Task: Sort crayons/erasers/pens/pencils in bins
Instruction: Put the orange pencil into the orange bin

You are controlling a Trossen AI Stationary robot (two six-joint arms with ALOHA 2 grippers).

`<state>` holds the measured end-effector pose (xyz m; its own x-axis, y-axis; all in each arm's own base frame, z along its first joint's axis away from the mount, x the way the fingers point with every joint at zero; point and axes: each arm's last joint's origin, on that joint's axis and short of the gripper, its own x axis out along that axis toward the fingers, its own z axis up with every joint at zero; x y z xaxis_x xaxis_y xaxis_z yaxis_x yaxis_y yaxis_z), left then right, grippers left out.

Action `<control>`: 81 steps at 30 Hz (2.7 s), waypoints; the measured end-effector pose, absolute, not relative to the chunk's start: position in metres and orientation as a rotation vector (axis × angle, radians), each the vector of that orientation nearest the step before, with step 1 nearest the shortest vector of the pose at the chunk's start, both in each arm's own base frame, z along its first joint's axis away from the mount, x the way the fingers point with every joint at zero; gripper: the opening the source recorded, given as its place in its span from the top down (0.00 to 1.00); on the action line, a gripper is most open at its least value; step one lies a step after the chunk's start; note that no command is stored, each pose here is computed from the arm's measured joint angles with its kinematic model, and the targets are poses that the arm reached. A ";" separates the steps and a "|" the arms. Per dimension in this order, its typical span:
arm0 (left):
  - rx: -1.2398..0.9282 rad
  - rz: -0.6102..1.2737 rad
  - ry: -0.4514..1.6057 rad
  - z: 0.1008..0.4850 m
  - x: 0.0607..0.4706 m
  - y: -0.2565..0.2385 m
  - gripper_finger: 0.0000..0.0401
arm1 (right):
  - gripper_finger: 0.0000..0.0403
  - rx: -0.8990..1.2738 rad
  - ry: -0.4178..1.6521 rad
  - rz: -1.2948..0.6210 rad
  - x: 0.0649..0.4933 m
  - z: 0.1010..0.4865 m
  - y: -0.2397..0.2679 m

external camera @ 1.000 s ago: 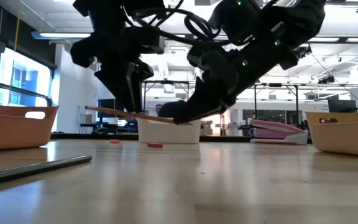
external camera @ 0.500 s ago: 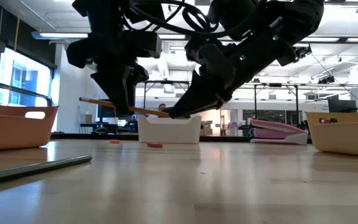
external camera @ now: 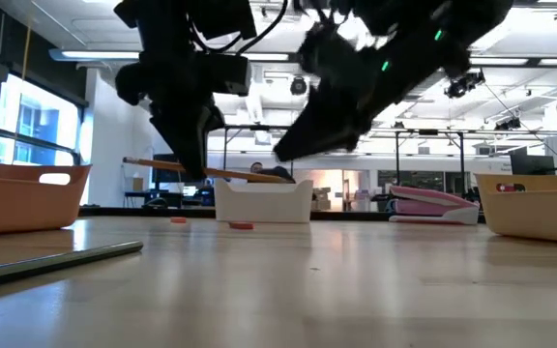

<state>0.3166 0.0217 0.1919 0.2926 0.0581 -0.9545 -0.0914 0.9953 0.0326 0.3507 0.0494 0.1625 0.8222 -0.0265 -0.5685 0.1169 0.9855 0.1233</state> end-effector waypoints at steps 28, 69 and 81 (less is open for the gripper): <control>-0.372 0.606 1.118 0.267 0.188 -0.035 1.00 | 0.97 0.049 0.318 -0.091 0.245 0.168 0.045; -0.538 1.073 1.115 0.192 0.134 -0.082 1.00 | 1.00 0.020 0.276 -0.070 0.246 0.172 0.050; -0.510 1.161 1.196 0.172 0.144 -0.091 0.99 | 1.00 -0.002 0.253 -0.037 0.245 0.174 0.057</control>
